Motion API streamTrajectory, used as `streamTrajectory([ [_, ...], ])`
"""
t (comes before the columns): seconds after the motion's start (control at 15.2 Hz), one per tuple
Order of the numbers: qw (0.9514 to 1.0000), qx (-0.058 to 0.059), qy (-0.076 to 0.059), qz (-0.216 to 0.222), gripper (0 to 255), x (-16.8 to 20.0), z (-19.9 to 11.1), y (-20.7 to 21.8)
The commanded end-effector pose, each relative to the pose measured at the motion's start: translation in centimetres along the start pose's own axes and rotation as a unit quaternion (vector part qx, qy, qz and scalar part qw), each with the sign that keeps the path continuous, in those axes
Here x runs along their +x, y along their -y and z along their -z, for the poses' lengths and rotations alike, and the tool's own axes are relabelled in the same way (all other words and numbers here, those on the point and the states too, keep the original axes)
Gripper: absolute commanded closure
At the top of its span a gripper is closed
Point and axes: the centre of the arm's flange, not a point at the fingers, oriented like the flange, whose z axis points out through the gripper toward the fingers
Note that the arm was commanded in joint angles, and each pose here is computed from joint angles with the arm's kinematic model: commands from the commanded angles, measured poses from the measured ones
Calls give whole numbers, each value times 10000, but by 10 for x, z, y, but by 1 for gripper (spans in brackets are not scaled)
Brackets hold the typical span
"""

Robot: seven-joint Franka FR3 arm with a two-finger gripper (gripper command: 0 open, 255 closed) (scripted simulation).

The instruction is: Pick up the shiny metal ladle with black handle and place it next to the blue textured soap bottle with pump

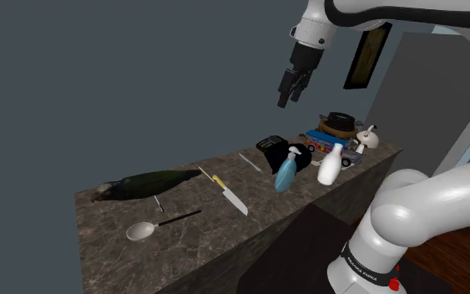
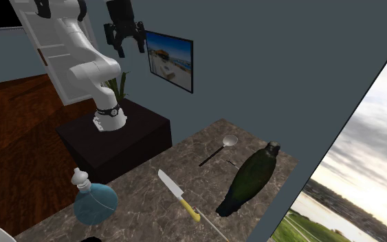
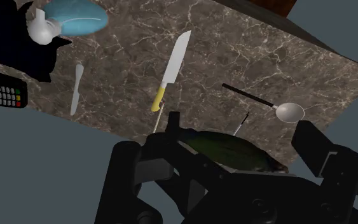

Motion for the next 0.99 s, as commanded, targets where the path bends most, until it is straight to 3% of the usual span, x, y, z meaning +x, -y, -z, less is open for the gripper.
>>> streamTrajectory([
  [0.0, 10000, 0, 0, 0, 0, 0, 0, 0],
  [0.46, 9957, -21, 105, 916, 0, 56, -74, 17],
  [0.92, 9830, -42, 208, 1823, 0, 106, -150, 43],
])
